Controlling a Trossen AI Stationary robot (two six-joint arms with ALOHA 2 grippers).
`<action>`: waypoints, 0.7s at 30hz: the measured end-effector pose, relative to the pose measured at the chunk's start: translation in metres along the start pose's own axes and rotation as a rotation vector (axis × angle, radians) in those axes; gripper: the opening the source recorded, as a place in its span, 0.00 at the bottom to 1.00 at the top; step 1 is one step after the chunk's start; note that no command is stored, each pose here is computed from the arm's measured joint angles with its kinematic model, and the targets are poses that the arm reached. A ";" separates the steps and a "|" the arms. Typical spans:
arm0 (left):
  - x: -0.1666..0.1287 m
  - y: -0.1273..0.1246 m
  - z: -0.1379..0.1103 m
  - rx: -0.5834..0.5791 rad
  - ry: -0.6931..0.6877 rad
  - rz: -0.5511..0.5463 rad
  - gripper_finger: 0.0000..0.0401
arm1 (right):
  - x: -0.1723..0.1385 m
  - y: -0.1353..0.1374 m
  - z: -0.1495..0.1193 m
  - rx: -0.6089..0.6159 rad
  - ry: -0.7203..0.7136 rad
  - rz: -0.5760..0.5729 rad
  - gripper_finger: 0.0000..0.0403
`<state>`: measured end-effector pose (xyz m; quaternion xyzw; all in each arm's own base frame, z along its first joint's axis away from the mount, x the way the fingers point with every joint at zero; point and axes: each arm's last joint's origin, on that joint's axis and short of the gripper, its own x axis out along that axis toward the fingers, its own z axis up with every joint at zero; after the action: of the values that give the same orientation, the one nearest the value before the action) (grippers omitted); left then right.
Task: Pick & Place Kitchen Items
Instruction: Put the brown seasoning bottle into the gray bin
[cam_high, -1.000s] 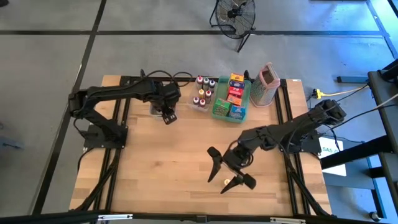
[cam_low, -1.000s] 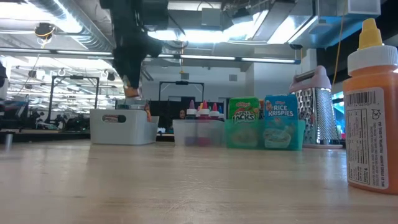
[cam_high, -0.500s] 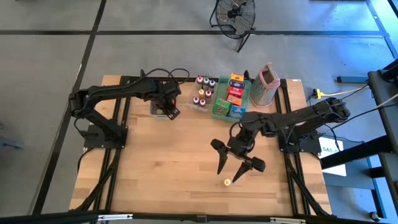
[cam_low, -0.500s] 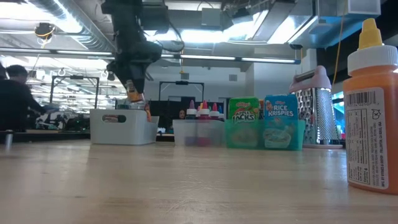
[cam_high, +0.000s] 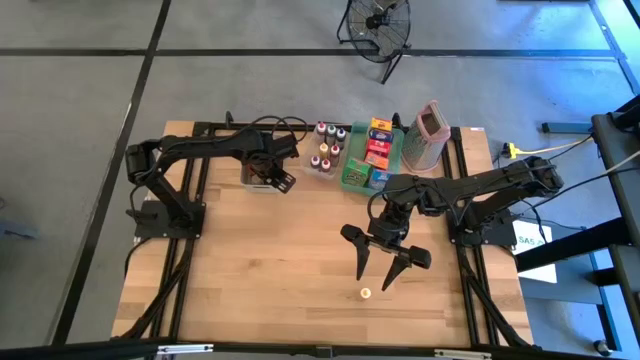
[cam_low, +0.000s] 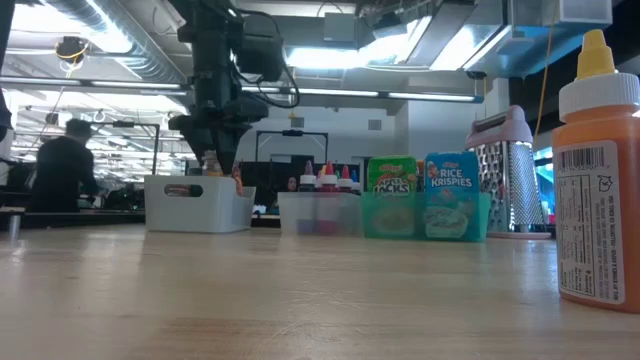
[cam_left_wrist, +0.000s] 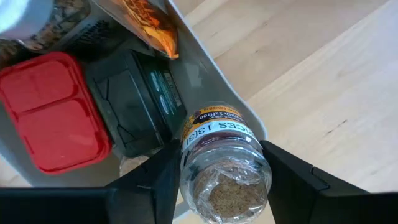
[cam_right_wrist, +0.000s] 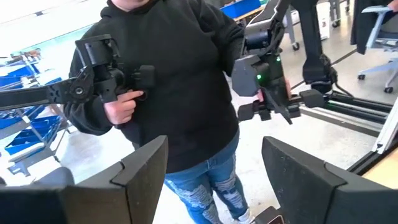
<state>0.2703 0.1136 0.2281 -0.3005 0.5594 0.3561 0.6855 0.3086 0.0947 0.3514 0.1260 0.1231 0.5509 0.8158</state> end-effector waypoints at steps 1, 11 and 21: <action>0.002 0.000 0.000 -0.003 0.006 0.004 0.46 | -0.001 0.000 0.000 0.003 0.003 0.004 0.65; 0.024 -0.003 0.005 -0.010 0.062 0.041 0.46 | -0.009 0.006 0.000 0.008 0.029 -0.004 0.65; 0.027 -0.005 0.008 -0.022 0.070 -0.012 0.57 | -0.014 0.003 -0.002 0.000 0.048 -0.009 0.65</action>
<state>0.2820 0.1209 0.2036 -0.3238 0.5770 0.3474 0.6644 0.2997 0.0826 0.3516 0.1123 0.1434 0.5501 0.8150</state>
